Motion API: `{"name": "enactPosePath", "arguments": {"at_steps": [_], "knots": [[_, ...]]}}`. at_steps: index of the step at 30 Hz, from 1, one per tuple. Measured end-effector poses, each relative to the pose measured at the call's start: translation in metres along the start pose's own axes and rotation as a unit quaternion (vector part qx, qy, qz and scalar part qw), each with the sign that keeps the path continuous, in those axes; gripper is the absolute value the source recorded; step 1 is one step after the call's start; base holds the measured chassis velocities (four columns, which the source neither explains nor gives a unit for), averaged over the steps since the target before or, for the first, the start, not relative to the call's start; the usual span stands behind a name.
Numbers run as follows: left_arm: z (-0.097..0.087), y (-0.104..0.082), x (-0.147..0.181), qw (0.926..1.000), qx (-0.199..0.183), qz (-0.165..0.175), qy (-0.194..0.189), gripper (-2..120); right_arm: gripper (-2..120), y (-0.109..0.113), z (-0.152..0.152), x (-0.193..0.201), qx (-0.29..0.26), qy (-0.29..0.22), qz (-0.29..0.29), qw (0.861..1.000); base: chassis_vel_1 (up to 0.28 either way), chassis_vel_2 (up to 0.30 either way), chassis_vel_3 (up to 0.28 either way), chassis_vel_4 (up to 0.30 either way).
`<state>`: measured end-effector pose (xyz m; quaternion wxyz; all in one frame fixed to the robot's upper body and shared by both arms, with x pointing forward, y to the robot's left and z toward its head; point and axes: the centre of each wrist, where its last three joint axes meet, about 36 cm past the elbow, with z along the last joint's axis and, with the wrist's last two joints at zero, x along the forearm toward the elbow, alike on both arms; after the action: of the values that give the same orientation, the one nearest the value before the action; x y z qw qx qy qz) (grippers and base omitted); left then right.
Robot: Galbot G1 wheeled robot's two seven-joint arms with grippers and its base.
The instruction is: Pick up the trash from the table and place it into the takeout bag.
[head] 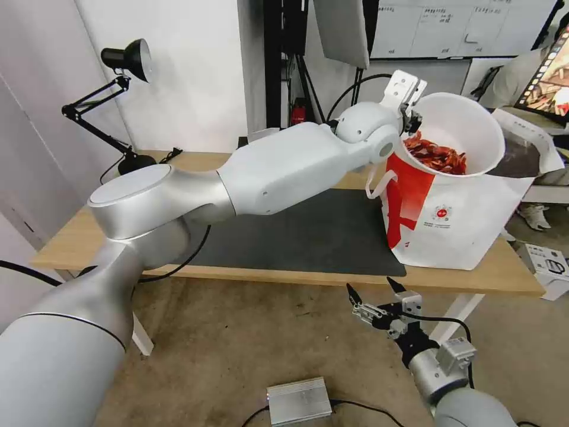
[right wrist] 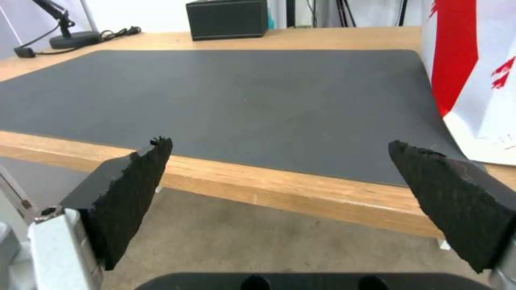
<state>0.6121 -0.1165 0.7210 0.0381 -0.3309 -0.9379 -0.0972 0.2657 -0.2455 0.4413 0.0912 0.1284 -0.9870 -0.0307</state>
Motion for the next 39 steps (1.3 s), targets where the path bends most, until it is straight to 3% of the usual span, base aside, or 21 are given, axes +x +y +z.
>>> {"name": "enactPosePath", "arguments": {"at_steps": [14, 20, 29, 39], "knots": [[-0.008, 0.001, 0.003, 0.9998, 0.02, 0.003, -0.008, 74, 100, 0.0, 0.0, 0.0, 0.0, 0.0, 0.0, 1.0, 0.0, 0.0, 0.0, 0.0], [0.0, 0.01, 0.009, 0.9995, 0.026, 0.001, -0.016, 97, 100, 0.0, 0.0, 0.0, 0.0, 0.0, 0.0, 1.0, 0.0, 0.0, 0.0, 0.0], [0.014, 0.026, 0.026, 0.9993, 0.028, -0.014, -0.019, 100, 100, 0.0, 0.0, 0.0, 0.0, 0.0, 0.0, 1.0, 0.0, 0.0, 0.0, 0.0], [0.061, 0.07, 0.087, 0.9954, 0.053, -0.046, -0.065, 100, 100, 0.0, 0.0, 0.0, 0.0, 0.0, 0.0, 1.0, 0.0, 0.0, 0.0, 0.0]]}}
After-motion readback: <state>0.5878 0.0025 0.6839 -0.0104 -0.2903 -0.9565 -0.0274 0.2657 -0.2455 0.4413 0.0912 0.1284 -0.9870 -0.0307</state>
